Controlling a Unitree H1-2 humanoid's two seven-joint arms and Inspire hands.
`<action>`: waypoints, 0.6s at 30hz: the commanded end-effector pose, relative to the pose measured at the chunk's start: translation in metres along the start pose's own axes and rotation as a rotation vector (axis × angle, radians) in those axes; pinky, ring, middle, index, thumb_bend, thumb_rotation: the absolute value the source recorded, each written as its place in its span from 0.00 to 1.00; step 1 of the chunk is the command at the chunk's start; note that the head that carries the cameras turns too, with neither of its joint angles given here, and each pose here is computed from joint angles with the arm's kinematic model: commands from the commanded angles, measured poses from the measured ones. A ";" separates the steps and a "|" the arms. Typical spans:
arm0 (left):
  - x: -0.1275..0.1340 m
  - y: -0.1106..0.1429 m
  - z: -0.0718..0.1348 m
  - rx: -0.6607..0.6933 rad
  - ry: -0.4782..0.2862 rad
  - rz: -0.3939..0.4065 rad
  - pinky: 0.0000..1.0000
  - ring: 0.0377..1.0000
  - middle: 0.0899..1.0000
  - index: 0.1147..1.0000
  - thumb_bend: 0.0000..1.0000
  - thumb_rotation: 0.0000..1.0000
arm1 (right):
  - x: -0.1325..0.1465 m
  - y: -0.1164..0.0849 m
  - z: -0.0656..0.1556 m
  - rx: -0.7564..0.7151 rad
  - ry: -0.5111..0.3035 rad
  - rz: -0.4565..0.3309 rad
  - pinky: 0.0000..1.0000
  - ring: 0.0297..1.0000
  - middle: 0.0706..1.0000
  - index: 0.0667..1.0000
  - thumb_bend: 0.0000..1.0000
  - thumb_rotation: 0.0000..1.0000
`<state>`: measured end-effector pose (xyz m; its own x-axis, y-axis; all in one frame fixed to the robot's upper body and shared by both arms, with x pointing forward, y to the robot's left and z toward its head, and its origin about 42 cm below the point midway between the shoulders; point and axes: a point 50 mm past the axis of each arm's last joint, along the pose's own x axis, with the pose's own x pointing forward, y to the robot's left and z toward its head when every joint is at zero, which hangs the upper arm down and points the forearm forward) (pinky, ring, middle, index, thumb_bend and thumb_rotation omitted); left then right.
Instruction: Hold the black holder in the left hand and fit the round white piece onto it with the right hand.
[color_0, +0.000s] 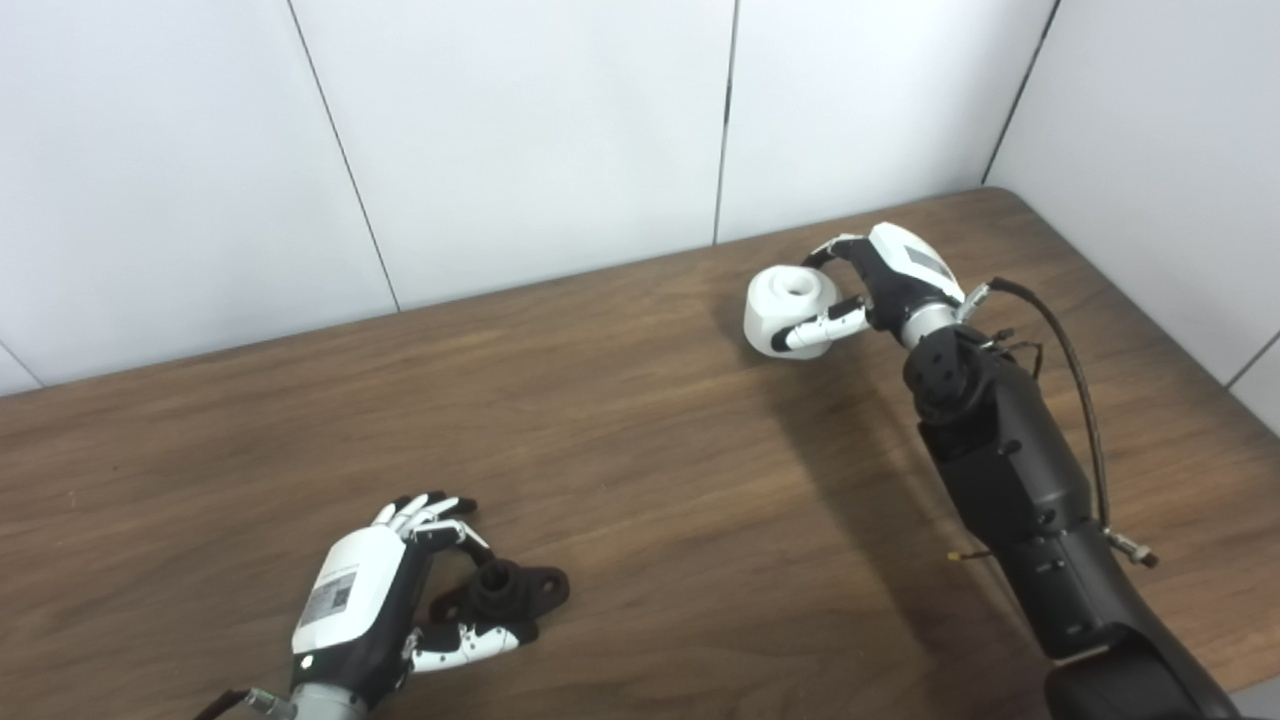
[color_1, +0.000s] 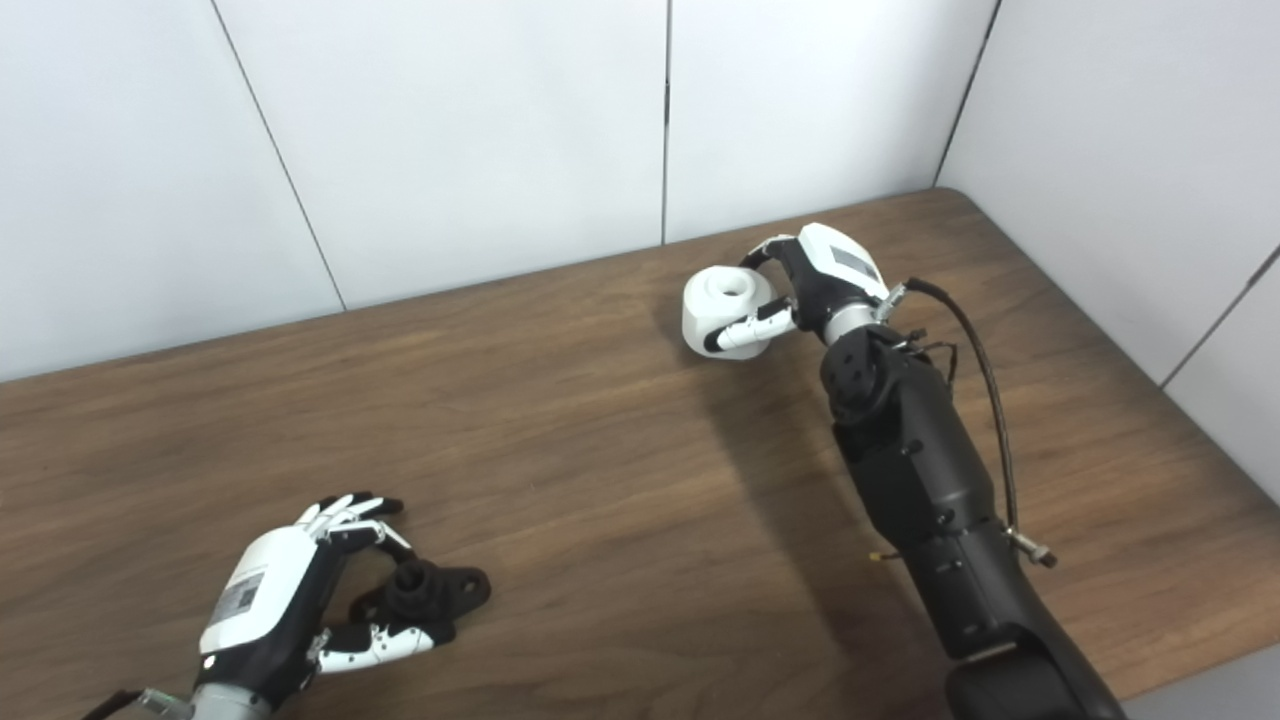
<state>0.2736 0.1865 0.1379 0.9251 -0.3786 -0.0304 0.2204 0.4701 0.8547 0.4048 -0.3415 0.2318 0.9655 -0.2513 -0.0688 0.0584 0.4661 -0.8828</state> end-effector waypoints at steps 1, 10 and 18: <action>-0.002 0.001 -0.015 0.056 0.052 -0.018 0.97 0.92 0.83 0.42 0.52 0.05 | 0.007 -0.025 0.011 -0.006 -0.033 -0.083 0.81 0.95 0.89 0.68 0.87 0.34; -0.002 0.002 -0.013 0.050 0.053 -0.010 0.97 0.91 0.83 0.42 0.52 0.05 | 0.006 -0.026 0.011 0.013 -0.052 -0.108 0.78 0.92 0.87 0.60 0.85 0.27; -0.001 0.000 -0.013 0.050 0.054 -0.005 0.96 0.91 0.83 0.42 0.52 0.05 | 0.004 -0.024 0.007 0.096 -0.076 -0.141 0.85 0.91 0.82 0.45 0.53 0.14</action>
<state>0.2737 0.1865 0.1379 0.9266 -0.3752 -0.0258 0.2152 0.4726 0.8546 0.4043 -0.3425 0.2327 0.9671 -0.2543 -0.0095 0.1325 0.5352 -0.8343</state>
